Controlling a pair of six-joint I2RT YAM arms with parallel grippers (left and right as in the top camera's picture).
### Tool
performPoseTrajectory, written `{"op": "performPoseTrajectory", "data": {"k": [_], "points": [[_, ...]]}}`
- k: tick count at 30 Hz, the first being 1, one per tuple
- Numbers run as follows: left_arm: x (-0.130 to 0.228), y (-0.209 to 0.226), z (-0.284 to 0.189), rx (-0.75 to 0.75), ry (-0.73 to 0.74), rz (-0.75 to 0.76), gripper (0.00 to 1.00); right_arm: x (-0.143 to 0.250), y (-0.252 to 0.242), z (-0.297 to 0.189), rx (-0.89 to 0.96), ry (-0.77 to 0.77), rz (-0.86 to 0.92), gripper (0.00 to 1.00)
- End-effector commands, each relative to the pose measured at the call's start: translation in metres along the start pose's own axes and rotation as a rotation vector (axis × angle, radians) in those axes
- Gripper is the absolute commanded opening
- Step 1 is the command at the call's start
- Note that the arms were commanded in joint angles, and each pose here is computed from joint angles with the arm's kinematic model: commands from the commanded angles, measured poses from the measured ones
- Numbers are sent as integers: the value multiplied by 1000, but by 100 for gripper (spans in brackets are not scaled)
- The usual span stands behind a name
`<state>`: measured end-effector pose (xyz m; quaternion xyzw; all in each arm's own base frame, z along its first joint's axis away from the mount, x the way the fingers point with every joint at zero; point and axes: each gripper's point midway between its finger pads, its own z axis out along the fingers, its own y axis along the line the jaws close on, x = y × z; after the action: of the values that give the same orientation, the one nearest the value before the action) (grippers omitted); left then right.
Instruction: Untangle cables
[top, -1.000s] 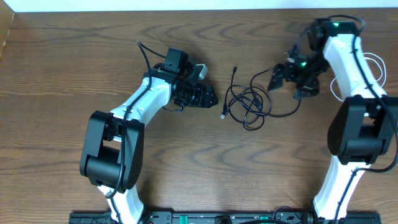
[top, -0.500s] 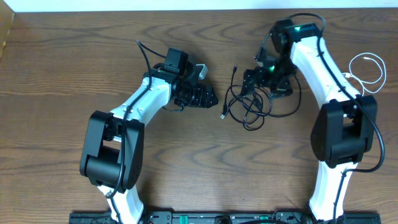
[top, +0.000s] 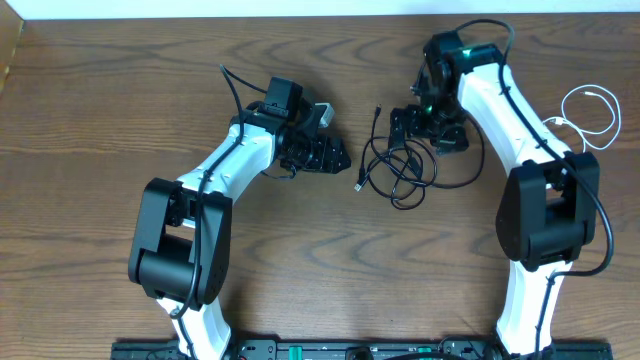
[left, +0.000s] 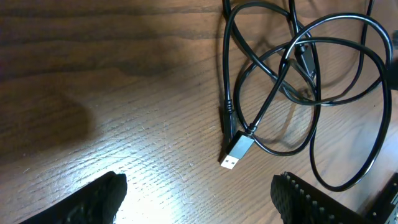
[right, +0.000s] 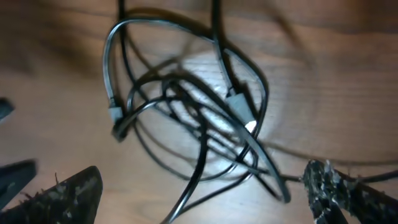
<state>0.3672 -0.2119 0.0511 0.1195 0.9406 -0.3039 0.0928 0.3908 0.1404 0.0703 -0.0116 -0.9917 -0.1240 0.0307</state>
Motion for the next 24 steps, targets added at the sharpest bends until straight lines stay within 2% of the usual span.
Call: {"op": "performPoseTrajectory", "data": {"k": [1,14,24], "points": [[1,2,0,-13,2,-4,79,4,-13,17,38,10,67,99],[1,2,0,-13,2,-4,79,30,-10,84,-90,59,107,99],[1,2,0,-13,2,-4,79,38,1,93,-153,79,95,99]]}}
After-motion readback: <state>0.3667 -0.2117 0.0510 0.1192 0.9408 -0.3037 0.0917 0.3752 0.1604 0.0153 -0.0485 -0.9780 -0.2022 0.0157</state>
